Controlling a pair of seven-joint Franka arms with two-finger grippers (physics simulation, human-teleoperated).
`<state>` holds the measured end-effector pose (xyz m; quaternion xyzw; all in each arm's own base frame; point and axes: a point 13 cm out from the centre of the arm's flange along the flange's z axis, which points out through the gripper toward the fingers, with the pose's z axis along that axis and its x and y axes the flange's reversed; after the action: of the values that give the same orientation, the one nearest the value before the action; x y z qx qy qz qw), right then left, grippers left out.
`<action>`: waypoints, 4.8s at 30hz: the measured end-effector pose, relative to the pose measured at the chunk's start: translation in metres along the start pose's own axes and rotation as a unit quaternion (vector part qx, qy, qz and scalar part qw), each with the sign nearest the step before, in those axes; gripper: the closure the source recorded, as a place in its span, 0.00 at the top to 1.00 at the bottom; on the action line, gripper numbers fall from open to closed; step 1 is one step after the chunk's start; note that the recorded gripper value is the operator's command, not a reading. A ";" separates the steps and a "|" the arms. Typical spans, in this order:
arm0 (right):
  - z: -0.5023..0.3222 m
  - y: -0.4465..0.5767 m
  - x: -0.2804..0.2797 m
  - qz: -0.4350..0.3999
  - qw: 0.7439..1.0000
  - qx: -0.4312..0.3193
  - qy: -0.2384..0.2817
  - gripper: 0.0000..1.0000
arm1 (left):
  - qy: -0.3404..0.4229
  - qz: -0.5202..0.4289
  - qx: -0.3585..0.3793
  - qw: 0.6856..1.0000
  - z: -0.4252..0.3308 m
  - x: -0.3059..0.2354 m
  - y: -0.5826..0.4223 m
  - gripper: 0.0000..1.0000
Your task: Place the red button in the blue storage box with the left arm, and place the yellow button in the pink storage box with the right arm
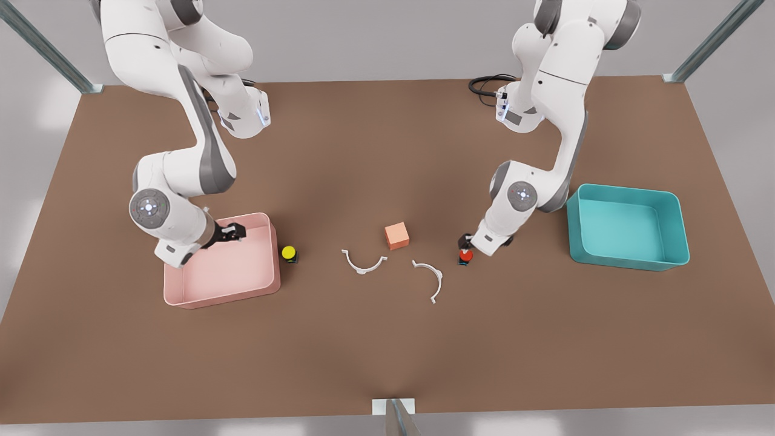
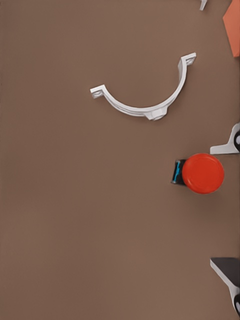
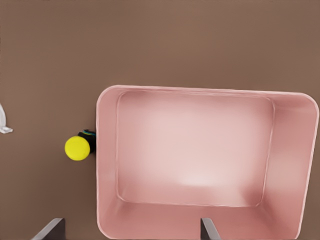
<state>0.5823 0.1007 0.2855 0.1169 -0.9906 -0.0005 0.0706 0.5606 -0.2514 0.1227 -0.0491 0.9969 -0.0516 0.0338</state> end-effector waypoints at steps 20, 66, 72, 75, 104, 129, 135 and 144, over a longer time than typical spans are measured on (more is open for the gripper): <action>0.035 0.039 -0.078 -0.487 0.870 0.037 -0.067 1.00 | -0.016 -0.065 0.006 0.998 0.058 0.028 -0.018 0.84; 0.160 0.121 -0.012 -0.654 0.756 0.003 0.016 1.00 | -0.011 -0.202 -0.053 0.978 -0.126 -0.038 0.319 0.41; 0.160 0.106 -0.021 -0.605 0.796 0.012 0.004 1.00 | 0.018 -0.181 -0.063 0.981 -0.126 -0.008 0.428 0.41; 0.168 0.103 -0.024 -0.587 0.810 0.012 0.003 1.00 | 0.048 -0.150 -0.066 0.985 -0.099 0.005 0.457 0.53; 0.231 0.124 -0.024 -0.550 0.835 0.016 0.014 0.29 | -0.005 0.174 -0.056 0.983 -0.299 -0.130 0.318 1.00; 0.054 0.037 -0.012 -0.478 0.876 0.060 -0.030 0.22 | 0.084 0.237 -0.043 0.967 -0.357 -0.040 0.131 1.00; 0.069 -0.057 0.017 -0.401 0.915 0.042 -0.011 0.22 | 0.085 0.208 -0.046 0.973 -0.359 -0.044 0.152 1.00; 0.085 -0.087 0.023 -0.372 0.927 0.041 -0.010 1.00 | 0.086 0.202 -0.048 0.974 -0.358 -0.043 0.148 1.00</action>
<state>0.5688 0.0095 0.2030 0.4797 -0.8759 0.0127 0.0506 0.5632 -0.0651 0.4653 0.1564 0.9867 -0.0002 -0.0445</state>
